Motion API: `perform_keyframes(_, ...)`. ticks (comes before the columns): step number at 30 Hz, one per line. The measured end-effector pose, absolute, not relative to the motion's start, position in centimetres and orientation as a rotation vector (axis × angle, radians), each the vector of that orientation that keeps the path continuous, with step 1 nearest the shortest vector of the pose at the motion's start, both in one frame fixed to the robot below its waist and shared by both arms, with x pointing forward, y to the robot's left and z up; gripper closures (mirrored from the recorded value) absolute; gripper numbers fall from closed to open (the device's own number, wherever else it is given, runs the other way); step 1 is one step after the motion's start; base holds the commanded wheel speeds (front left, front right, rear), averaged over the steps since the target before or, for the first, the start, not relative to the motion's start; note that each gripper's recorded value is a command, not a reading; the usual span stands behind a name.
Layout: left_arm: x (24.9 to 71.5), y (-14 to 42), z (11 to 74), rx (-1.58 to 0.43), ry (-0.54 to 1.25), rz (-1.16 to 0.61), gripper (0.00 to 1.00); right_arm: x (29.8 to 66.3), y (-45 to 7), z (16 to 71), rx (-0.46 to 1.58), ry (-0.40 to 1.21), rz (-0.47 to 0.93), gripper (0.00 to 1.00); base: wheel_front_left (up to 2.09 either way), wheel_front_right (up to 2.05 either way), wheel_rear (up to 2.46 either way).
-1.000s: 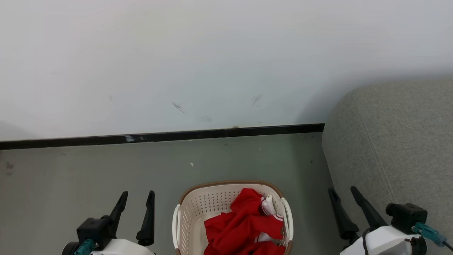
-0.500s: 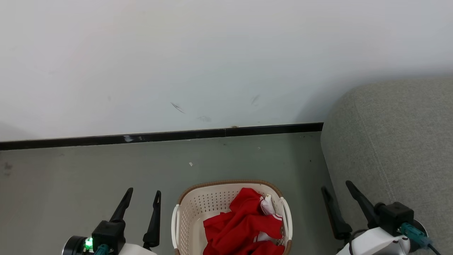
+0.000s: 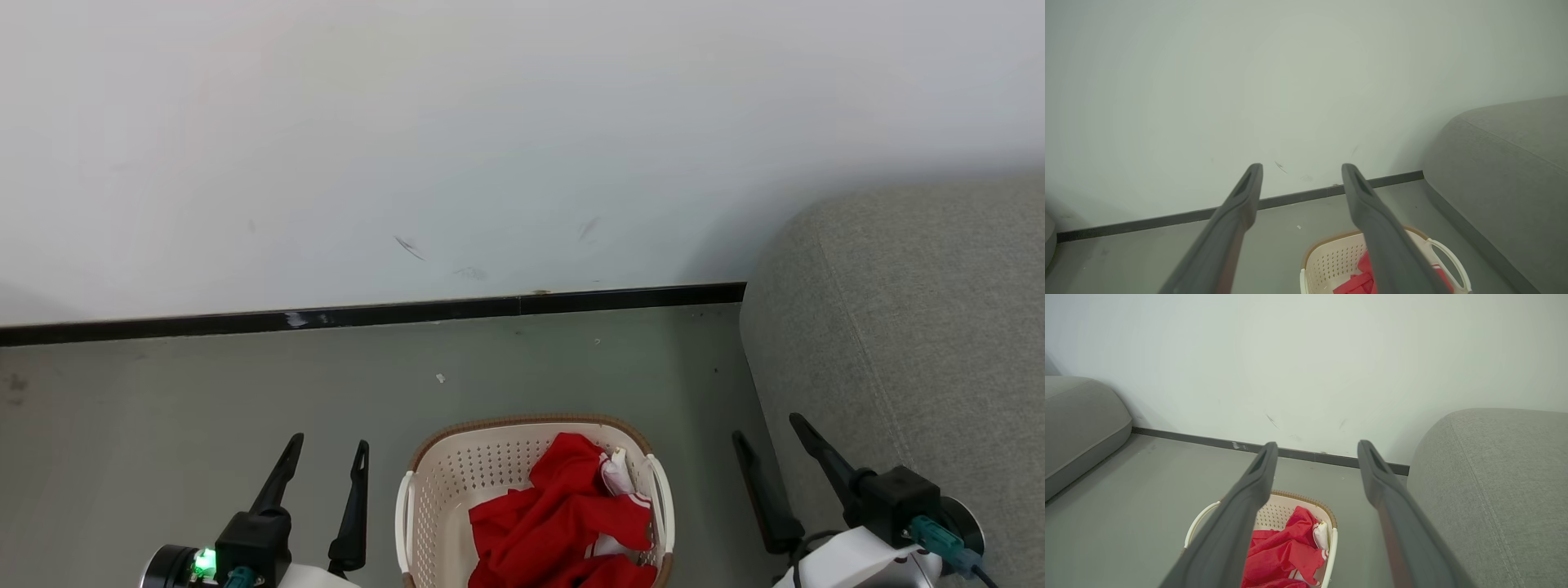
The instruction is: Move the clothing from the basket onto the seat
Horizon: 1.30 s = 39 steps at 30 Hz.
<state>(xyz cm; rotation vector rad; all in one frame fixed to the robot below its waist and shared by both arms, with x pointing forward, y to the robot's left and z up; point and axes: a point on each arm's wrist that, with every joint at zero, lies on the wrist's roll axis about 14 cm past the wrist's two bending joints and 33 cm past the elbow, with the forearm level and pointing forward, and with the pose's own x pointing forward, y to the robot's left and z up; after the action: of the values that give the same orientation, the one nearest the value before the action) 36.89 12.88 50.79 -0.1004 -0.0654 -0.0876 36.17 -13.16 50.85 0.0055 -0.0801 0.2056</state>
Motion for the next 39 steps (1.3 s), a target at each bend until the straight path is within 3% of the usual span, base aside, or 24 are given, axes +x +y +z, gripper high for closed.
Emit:
perform_keyframes(17,37.2,14.5,50.4,-0.171,-0.05,-0.022,0.0,36.4,-15.7,51.9,0.06,-0.112,0.124,0.0,0.0,0.0,0.0)
perform_keyframes(39,37.3,14.9,50.0,-0.176,-0.039,-0.011,0.0,36.3,-15.5,51.6,0.064,-0.105,0.129,0.0,0.0,0.0,0.0)
